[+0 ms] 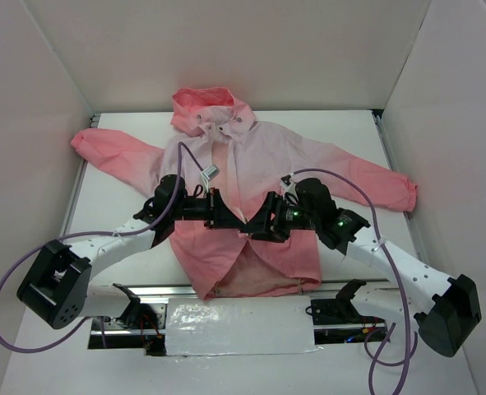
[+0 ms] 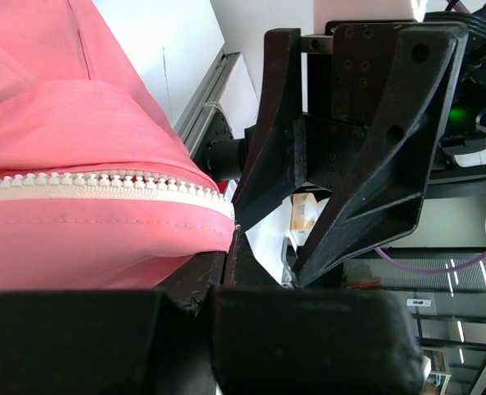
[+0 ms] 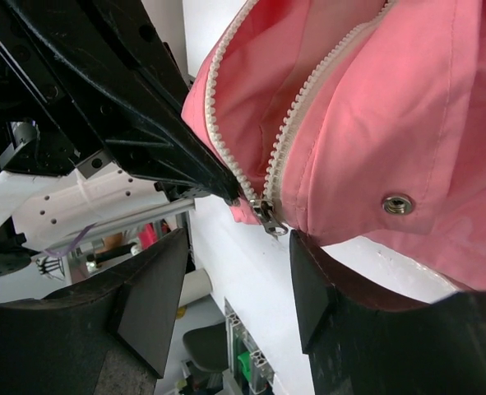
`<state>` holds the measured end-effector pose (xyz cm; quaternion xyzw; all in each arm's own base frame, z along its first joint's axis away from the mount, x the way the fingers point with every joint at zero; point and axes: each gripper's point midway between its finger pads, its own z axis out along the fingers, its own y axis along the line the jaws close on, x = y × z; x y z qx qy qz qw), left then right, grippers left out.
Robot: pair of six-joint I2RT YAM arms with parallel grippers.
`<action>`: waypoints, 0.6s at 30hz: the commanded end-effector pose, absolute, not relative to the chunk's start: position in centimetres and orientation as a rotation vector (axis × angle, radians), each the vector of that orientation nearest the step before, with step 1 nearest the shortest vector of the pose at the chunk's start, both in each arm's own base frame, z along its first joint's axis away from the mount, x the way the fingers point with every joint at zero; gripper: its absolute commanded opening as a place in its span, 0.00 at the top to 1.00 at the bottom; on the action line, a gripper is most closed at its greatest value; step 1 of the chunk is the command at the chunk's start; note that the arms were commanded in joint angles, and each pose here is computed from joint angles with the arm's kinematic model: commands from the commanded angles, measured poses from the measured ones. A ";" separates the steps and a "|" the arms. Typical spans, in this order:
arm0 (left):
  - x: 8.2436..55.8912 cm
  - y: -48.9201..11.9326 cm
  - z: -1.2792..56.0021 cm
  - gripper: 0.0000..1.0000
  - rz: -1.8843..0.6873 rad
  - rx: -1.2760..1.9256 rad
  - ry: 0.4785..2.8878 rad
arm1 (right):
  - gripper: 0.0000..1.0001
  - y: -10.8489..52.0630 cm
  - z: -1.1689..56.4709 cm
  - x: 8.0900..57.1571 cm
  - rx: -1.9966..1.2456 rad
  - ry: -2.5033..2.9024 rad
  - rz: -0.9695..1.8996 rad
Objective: Zip up the jacket
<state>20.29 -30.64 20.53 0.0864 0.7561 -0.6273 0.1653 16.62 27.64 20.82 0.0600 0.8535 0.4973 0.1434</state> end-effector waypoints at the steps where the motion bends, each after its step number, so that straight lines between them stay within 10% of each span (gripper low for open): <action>1: 20.4 -30.9 21.7 1.00 -1.812 0.292 2.089 | 0.40 28.5 21.5 17.1 0.152 2.409 1.492; 18: 20.9 -31.0 21.5 1.00 -1.788 0.282 2.103 | 0.38 28.3 19.5 16.5 0.242 2.510 1.473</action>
